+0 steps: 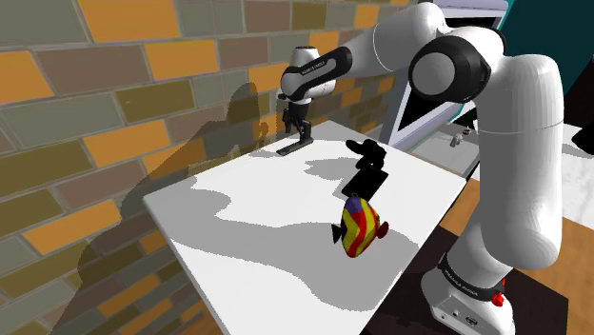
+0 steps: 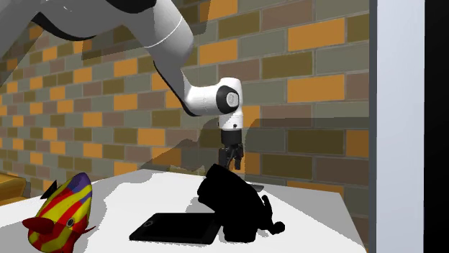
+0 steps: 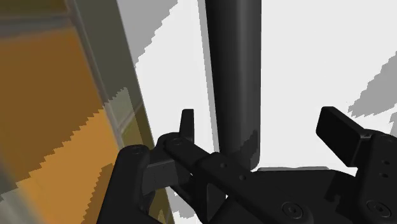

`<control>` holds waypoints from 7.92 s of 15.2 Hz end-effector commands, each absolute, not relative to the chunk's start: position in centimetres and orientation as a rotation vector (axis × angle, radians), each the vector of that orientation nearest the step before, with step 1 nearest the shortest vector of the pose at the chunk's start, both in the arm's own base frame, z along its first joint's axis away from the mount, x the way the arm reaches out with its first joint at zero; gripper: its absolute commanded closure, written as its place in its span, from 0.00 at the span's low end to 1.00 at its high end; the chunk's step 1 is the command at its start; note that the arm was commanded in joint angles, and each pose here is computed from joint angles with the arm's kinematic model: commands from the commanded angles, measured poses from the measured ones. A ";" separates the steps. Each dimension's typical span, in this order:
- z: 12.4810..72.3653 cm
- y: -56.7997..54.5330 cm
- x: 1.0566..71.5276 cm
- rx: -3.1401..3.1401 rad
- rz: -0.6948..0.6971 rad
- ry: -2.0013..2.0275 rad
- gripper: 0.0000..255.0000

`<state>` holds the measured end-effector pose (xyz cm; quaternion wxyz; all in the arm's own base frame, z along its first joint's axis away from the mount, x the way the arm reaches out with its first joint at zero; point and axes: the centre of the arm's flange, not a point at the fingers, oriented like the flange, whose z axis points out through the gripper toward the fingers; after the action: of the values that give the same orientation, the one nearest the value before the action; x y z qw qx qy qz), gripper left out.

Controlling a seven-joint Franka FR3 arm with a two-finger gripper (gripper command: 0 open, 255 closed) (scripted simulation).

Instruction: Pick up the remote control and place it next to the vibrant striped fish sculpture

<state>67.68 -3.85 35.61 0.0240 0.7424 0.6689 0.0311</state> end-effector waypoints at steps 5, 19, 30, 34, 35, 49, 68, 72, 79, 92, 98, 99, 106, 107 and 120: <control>32.8 -3.5 68.3 2.264 0.097 2.100 0.00; 31.5 -3.5 68.3 2.264 0.097 2.100 1.00; 34.1 -3.5 68.4 2.264 0.097 2.100 1.00; 36.2 -3.5 68.4 2.264 0.097 2.100 1.00; 36.7 -3.5 68.4 2.264 0.097 2.100 1.00; 44.1 -3.5 68.4 2.264 0.097 2.100 1.00; 51.1 0.6 63.2 2.264 0.097 2.100 1.00; 51.1 3.9 59.1 2.264 0.097 2.100 1.00; 51.1 9.7 51.9 2.264 0.097 2.100 1.00; 51.1 20.5 38.5 2.264 0.097 2.100 1.00; 49.5 23.5 34.7 2.264 0.097 2.100 1.00; 49.0 23.5 34.7 2.264 0.097 2.100 1.00; 45.3 23.5 34.7 2.264 0.097 2.100 1.00; 44.8 23.5 34.7 2.264 0.097 2.100 1.00; 37.9 23.5 34.7 2.264 0.097 2.100 1.00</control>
<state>34.78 23.47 38.41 0.0261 0.7326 0.6794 0.0310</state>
